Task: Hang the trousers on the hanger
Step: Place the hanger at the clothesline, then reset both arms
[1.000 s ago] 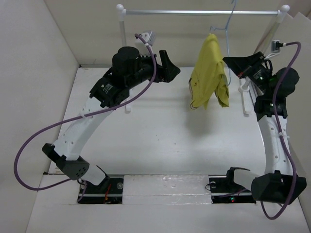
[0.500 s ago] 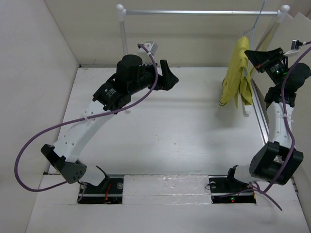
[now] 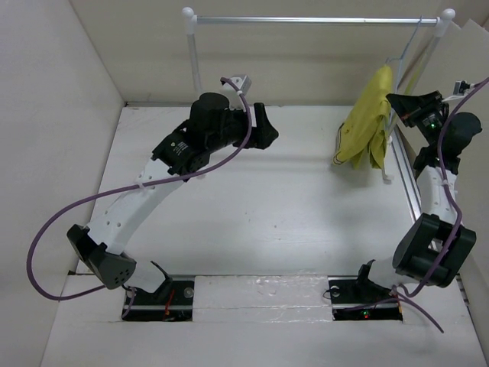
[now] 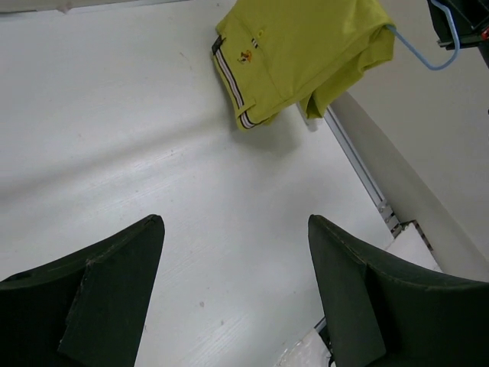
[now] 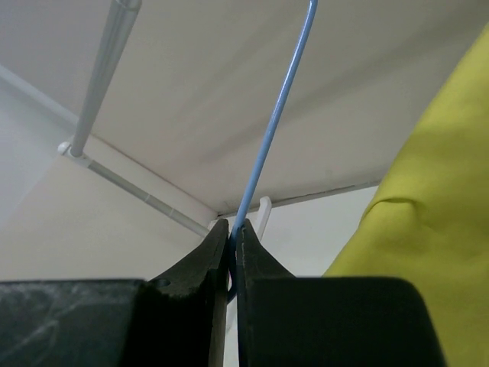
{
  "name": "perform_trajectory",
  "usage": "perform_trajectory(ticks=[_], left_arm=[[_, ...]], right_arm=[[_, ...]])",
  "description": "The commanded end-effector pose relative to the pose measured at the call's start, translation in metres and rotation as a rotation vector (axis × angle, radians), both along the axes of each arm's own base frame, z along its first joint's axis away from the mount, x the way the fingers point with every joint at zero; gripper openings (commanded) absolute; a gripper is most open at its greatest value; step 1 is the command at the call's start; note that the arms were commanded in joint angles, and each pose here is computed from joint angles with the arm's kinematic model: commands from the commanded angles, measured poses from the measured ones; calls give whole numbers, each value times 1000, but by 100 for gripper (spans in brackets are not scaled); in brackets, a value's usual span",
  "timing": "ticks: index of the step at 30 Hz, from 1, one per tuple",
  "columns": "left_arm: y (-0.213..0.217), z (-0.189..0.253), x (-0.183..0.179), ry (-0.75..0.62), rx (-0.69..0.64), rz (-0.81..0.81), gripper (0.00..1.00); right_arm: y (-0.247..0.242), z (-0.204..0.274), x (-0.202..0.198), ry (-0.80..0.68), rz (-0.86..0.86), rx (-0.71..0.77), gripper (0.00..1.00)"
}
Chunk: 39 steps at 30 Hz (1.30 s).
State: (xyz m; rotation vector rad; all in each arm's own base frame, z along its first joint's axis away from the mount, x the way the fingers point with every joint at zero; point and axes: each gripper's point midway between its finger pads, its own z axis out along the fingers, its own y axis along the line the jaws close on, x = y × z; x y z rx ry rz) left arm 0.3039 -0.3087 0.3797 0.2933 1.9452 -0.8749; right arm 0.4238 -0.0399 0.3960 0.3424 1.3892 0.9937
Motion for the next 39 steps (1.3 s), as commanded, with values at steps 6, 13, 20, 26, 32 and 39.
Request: perform_trajectory(ticks=[6,13,20,26,32,39], left_arm=[[3,0,1,-18,-6,13,72],[4,-4,4,-2,-3,40,79],[30,35,18,-82,-28,202,99],[63,48,27,-39,-100,282,99],[159,5,3,25,-92,512,99],[170,-91,-45,169,-98,502,99]], right_arm=[[-16,38,-10,-174,-60,-198,57],[-38,31,-9,-2,-151,-326,83],[-53,80,-40,-3,-326,-494,100],[46,148,-88,-336,-172,-583,100],[164,57,-140,-357,217,-660,100],[162,-104,-191,-10,274,-790,100]])
